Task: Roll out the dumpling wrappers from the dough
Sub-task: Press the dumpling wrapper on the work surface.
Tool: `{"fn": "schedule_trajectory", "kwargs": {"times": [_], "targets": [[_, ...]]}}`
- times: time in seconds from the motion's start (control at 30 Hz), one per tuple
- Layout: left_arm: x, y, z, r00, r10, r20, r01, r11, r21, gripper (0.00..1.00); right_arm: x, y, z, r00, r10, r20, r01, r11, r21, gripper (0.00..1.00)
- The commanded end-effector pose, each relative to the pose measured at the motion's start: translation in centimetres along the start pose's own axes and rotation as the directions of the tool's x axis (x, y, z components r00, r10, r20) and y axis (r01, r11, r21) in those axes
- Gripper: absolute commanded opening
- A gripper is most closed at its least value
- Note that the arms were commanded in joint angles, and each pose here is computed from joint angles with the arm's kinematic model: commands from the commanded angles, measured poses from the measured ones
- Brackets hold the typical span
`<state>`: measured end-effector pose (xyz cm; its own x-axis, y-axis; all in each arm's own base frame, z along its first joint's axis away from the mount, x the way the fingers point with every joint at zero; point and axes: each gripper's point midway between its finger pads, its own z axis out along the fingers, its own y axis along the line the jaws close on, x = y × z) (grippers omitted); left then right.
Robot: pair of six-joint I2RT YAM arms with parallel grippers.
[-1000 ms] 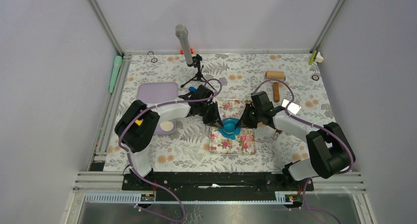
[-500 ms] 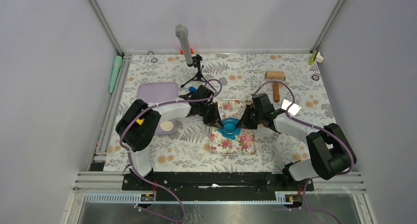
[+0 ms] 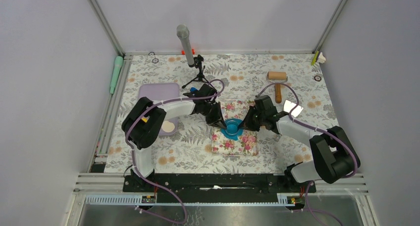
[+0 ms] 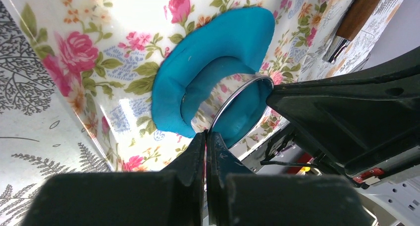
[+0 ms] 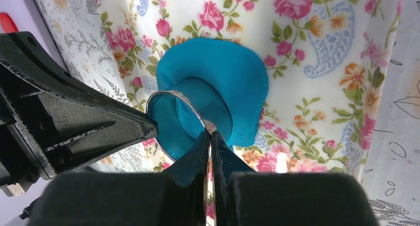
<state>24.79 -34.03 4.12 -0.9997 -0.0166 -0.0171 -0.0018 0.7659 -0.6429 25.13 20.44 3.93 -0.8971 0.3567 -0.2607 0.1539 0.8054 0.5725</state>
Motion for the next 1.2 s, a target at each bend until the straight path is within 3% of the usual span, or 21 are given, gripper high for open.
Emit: {"fn": "schedule_trajectory", "kwargs": {"times": [0.0, 0.23, 0.47, 0.73, 0.97, 1.17], "targets": [[0.6, 11.2, 3.2, 0.998, -0.040, 0.041, 0.052, 0.920, -0.389, 0.00, 2.9, -6.4, 0.1, 0.997, 0.067, -0.044, -0.053, 0.964, 0.262, 0.00], [-2.0, 9.7, 3.9, 0.999, 0.011, 0.030, 0.002, 0.915, -0.405, 0.00, 4.5, -8.1, 0.8, 0.984, 0.175, -0.008, -0.167, 0.951, 0.262, 0.00], [-5.3, 9.4, 3.3, 0.995, 0.100, 0.029, -0.074, 0.877, -0.474, 0.00, 2.0, -7.3, 1.5, 0.988, 0.142, 0.056, -0.152, 0.950, 0.274, 0.00], [-1.6, 11.2, 3.1, 0.998, 0.063, 0.004, -0.054, 0.875, -0.481, 0.00, -1.2, -7.3, 3.0, 0.994, 0.076, 0.083, -0.100, 0.938, 0.332, 0.00], [0.0, 10.3, 3.5, 1.000, 0.017, -0.015, -0.022, 0.907, -0.421, 0.00, -4.9, -6.6, 4.2, 0.995, 0.057, 0.076, -0.079, 0.937, 0.340, 0.00], [-2.0, 10.1, 3.9, 0.999, 0.052, -0.015, -0.054, 0.893, -0.447, 0.00, -2.3, -7.3, 4.2, 0.995, 0.102, 0.010, -0.100, 0.939, 0.330, 0.00]]}}
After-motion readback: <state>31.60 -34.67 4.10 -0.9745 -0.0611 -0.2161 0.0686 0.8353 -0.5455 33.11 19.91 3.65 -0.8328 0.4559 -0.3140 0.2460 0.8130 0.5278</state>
